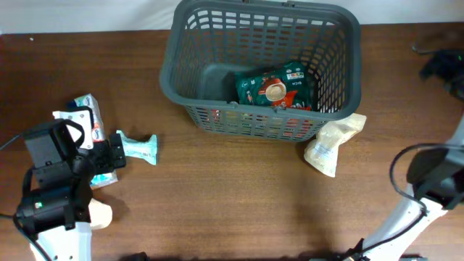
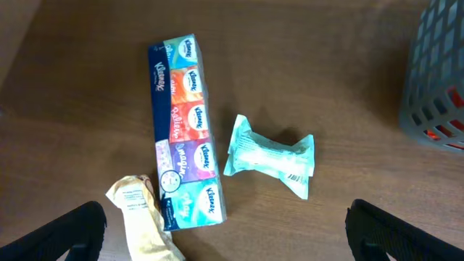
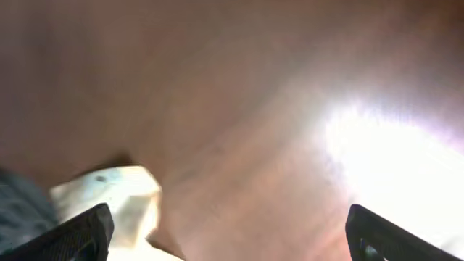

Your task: Pack container

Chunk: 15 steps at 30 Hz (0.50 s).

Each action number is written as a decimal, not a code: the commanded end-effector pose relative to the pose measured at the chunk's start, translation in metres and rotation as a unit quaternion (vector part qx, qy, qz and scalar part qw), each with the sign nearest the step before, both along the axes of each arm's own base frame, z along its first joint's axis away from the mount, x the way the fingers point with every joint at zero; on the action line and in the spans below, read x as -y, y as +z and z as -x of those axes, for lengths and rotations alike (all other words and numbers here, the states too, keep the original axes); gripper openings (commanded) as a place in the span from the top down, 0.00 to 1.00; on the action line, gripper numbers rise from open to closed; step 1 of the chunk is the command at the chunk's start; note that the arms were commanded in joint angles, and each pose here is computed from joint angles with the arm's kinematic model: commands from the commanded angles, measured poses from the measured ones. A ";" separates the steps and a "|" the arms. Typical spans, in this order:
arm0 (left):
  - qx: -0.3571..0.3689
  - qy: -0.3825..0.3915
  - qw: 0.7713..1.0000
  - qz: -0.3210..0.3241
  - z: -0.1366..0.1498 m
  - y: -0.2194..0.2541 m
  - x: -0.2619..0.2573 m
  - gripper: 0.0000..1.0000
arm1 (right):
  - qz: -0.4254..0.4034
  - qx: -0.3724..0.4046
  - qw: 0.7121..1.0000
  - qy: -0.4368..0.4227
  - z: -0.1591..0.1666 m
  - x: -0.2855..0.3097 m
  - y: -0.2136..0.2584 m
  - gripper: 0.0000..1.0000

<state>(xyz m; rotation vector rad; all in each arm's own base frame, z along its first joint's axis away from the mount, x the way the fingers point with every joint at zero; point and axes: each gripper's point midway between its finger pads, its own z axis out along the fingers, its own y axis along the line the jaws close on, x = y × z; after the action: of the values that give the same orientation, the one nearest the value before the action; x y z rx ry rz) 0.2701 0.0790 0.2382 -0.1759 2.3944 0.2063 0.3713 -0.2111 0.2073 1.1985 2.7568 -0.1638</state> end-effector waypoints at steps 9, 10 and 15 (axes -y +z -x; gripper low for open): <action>-0.001 -0.011 1.000 -0.002 0.000 -0.001 0.001 0.01 | -0.220 -0.076 0.972 0.034 0.035 -0.061 -0.075 0.01; -0.002 -0.012 1.000 -0.002 0.001 -0.002 0.002 0.01 | -0.238 -0.064 0.969 0.033 0.031 -0.068 -0.073 0.01; -0.004 -0.012 1.000 -0.001 0.001 -0.002 0.002 0.01 | -0.311 0.009 0.950 0.005 0.001 -0.091 -0.063 0.01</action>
<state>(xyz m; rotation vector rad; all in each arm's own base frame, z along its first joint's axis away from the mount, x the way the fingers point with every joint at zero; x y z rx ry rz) 0.2695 0.0788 0.2376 -0.1720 2.3982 0.2072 0.3506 -0.1420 0.1335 1.2477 2.9959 0.5351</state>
